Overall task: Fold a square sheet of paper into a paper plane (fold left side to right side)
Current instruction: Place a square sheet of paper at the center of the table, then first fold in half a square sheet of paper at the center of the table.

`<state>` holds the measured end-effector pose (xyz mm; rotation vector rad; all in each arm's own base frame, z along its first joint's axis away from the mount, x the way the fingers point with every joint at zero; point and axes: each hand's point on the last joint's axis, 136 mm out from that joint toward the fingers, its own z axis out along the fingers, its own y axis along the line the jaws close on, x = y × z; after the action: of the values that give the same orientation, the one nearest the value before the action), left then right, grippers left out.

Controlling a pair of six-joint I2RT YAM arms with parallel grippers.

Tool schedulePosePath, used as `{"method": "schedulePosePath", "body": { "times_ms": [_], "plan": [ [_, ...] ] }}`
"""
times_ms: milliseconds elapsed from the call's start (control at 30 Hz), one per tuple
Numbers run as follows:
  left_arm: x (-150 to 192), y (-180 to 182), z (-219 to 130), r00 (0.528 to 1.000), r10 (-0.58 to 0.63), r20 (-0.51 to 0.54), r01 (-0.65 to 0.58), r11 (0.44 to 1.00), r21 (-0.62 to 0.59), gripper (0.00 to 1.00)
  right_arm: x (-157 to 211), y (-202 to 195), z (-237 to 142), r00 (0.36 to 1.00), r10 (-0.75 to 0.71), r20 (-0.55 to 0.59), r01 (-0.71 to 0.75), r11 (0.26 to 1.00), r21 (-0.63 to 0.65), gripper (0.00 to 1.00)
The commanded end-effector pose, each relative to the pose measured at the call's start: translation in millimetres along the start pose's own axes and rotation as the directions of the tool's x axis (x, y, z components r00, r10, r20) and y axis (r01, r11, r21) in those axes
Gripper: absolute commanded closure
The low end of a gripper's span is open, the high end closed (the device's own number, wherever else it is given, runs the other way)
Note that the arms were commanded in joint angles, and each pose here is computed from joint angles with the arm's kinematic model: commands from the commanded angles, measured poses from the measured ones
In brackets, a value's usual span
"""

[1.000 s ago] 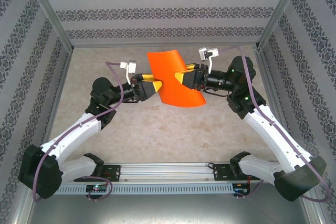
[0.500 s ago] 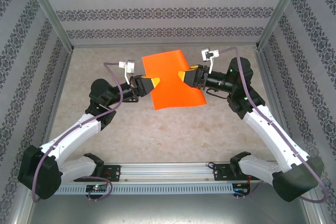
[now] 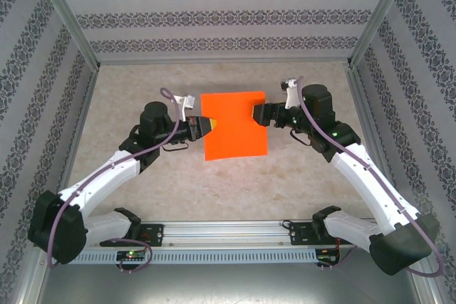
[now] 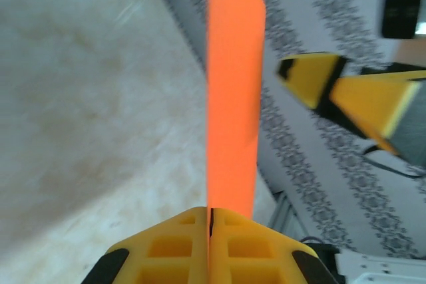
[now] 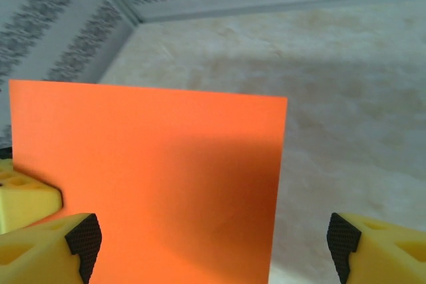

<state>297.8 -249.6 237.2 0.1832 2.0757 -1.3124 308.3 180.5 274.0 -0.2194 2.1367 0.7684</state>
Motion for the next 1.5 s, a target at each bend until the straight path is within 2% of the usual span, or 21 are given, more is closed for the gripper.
{"method": "schedulePosePath", "body": {
  "times_ms": [0,67,200,267,400,600,800,1000,1233,1367,1467],
  "plan": [
    [28,55,6,0.995,-0.060,-0.077,0.048,0.987,-0.157,1.00,27,-30,12,0.997,0.018,-0.076,-0.010,0.994,0.109,0.13],
    [41,83,12,0.990,-0.091,-0.107,0.065,0.972,-0.226,1.00,40,-32,24,0.993,0.057,-0.104,-0.048,0.995,0.093,0.19],
    [60,134,17,0.973,-0.139,-0.184,0.068,0.934,-0.351,1.00,73,-38,56,0.969,0.154,-0.191,-0.141,0.987,0.082,0.46],
    [66,153,17,0.963,-0.156,-0.219,0.059,0.917,-0.395,1.00,94,-36,75,0.952,0.180,-0.249,-0.165,0.983,0.080,0.55],
    [65,169,19,0.955,-0.176,-0.239,0.067,0.912,-0.405,1.00,135,-34,113,0.909,0.231,-0.348,-0.206,0.973,0.107,0.73],
    [65,178,23,0.950,-0.194,-0.246,0.080,0.909,-0.409,1.00,175,-28,161,0.849,0.296,-0.438,-0.272,0.955,0.117,0.90],
    [66,172,26,0.944,-0.210,-0.253,0.103,0.919,-0.381,1.00,207,-39,184,0.798,0.324,-0.508,-0.263,0.946,0.189,0.96],
    [58,152,29,0.945,-0.239,-0.224,0.166,0.939,-0.300,0.82,228,-49,181,0.767,0.283,-0.576,-0.150,0.952,0.268,0.96],
    [41,130,42,0.941,-0.285,-0.185,0.250,0.949,-0.193,0.66,237,-54,177,0.751,0.297,-0.589,-0.154,0.947,0.281,0.96],
    [45,124,58,0.930,-0.297,-0.216,0.264,0.950,-0.167,0.56,237,-49,179,0.755,0.302,-0.582,-0.183,0.949,0.256,0.95],
    [49,123,69,0.926,-0.301,-0.226,0.272,0.950,-0.152,0.52,233,-43,182,0.767,0.304,-0.565,-0.218,0.952,0.216,0.95]
  ]
}}
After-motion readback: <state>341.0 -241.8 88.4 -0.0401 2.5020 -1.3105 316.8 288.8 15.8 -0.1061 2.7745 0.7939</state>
